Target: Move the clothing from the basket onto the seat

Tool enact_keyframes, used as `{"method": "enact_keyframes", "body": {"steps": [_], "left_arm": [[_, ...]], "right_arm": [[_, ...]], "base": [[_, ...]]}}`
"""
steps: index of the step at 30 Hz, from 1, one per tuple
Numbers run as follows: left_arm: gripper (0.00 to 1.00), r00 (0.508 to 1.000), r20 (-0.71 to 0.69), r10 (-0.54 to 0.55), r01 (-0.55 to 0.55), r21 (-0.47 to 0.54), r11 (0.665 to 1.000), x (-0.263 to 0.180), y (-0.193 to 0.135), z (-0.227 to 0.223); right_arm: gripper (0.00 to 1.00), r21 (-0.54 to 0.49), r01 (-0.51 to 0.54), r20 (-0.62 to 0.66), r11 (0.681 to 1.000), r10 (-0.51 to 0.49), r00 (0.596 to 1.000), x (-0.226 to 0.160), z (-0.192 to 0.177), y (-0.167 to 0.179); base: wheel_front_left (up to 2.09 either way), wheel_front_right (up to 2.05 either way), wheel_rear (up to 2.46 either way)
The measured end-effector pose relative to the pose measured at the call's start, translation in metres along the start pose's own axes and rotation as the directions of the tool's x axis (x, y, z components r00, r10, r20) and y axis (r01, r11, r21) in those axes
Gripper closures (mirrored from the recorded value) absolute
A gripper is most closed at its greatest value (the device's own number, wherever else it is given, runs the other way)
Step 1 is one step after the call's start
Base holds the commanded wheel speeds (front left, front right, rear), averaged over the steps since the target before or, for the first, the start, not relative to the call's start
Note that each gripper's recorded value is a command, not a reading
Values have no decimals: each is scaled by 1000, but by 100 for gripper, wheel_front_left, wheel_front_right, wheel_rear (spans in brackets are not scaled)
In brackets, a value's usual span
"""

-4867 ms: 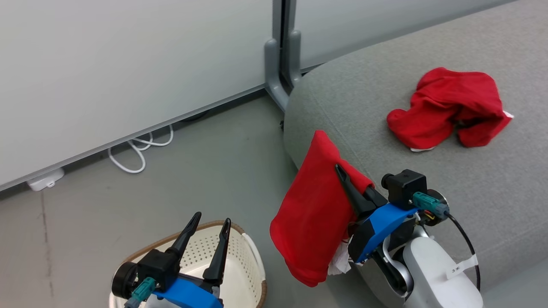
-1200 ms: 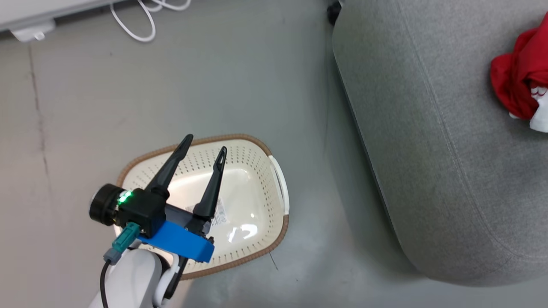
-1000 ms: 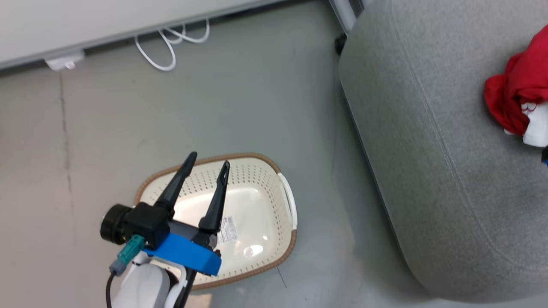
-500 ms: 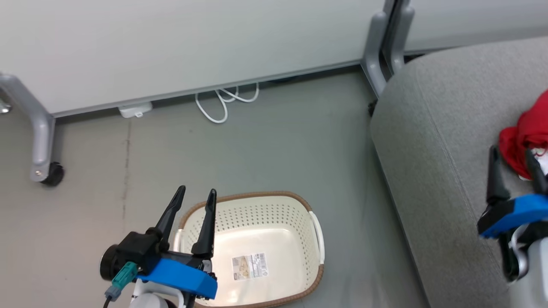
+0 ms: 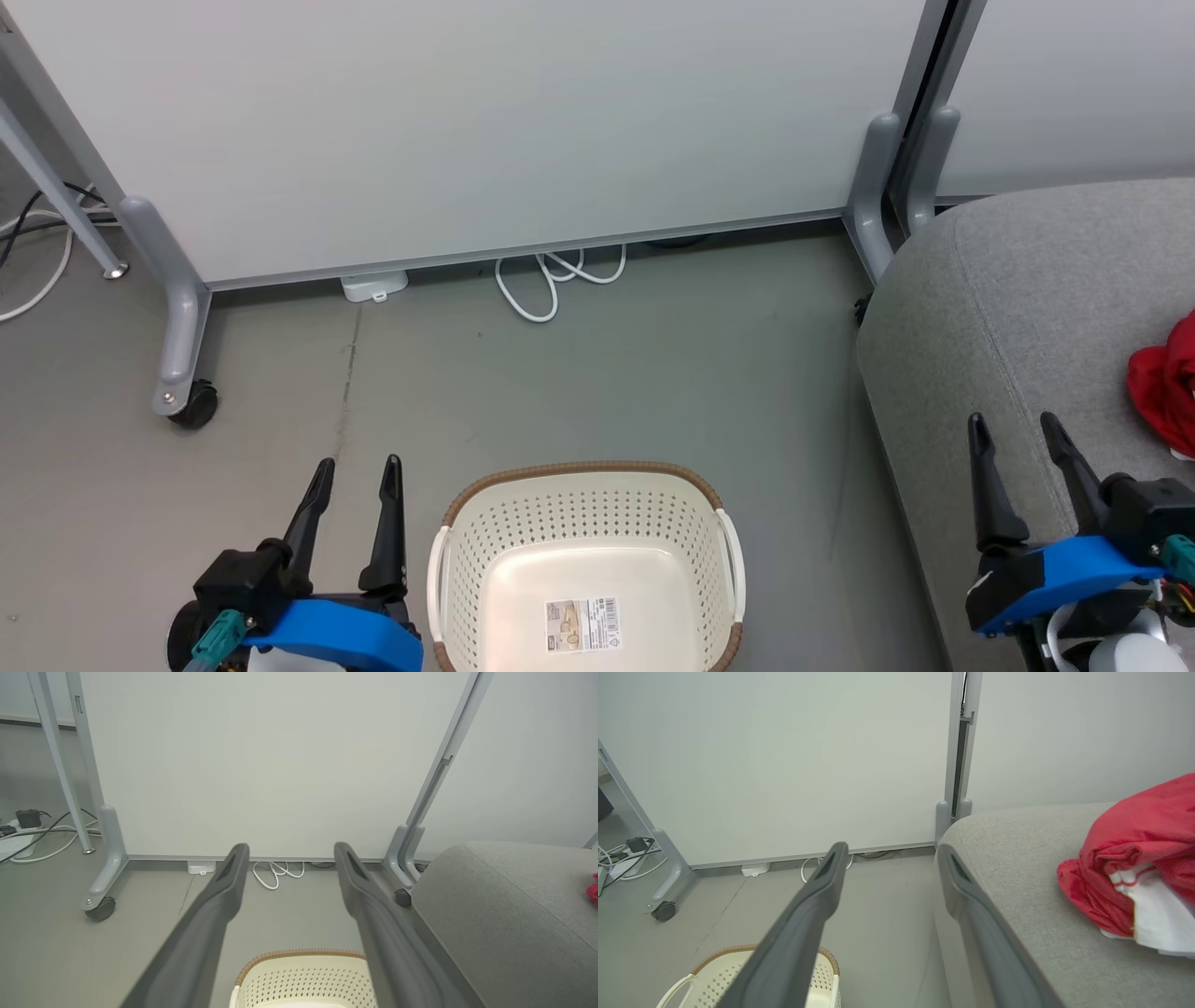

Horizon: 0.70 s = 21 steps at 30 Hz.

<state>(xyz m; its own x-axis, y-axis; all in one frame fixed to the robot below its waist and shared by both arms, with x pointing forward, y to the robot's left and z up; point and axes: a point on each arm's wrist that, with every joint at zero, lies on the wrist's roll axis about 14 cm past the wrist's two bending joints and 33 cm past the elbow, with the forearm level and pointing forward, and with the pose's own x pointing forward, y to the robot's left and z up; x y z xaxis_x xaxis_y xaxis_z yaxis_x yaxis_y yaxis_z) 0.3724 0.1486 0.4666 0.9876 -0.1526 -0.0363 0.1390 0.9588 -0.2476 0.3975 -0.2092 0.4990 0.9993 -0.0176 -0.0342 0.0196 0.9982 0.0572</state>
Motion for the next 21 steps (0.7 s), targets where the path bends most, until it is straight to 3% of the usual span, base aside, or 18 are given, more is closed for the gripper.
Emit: {"method": "enact_keyframes", "body": {"steps": [8, 21], "left_arm": [[0, 998, -5, 60, -60, -5, 998, -15, 17, -2], [0, 997, -17, 70, -70, -7, 998, -21, 19, -7]], "right_arm": [[0, 54, -65, -2, 996, 65, 998, -10, -1, 23], [0, 58, -78, -7, 995, 79, 997, -14, -2, 28]], "base": [[0, 0, 0], [0, 0, 0]]}}
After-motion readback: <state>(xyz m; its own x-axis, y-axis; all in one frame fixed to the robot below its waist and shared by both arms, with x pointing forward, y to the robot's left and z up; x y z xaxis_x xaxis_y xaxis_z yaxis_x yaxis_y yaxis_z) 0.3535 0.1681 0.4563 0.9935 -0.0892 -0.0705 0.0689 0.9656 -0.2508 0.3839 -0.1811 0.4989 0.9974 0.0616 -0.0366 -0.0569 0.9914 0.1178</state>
